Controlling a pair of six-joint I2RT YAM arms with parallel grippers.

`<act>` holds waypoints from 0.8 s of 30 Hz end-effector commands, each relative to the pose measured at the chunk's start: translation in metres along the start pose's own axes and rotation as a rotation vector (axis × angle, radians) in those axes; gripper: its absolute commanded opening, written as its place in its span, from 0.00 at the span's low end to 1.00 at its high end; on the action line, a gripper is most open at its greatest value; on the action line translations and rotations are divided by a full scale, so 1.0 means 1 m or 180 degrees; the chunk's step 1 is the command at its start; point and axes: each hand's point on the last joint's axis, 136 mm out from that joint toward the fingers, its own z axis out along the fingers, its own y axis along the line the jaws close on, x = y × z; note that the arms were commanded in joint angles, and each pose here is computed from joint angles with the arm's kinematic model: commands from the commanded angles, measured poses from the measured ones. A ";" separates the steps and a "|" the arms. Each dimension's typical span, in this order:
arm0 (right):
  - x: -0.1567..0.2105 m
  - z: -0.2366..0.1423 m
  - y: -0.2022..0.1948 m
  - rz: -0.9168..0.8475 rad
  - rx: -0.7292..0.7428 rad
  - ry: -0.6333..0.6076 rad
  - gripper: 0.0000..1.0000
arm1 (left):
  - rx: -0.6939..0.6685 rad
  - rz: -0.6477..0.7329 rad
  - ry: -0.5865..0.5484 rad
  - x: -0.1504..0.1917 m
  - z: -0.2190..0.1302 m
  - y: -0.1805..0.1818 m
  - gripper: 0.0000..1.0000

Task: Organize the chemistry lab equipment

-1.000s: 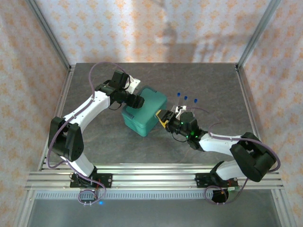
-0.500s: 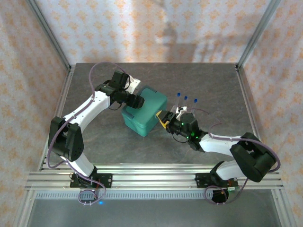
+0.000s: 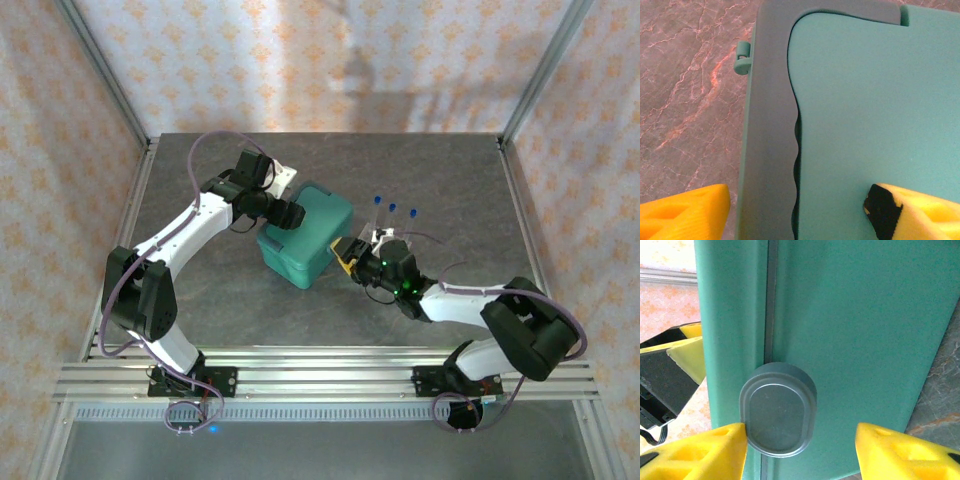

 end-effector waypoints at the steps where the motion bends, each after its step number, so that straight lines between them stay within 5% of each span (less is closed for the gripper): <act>1: -0.002 0.005 -0.017 0.0055 0.0195 -0.0011 0.58 | 0.0033 -0.0079 0.0665 0.058 0.029 -0.001 0.77; 24: -0.013 -0.028 -0.007 -0.0042 0.0258 -0.0199 0.63 | 0.0096 -0.0095 0.0665 0.058 0.030 -0.004 0.77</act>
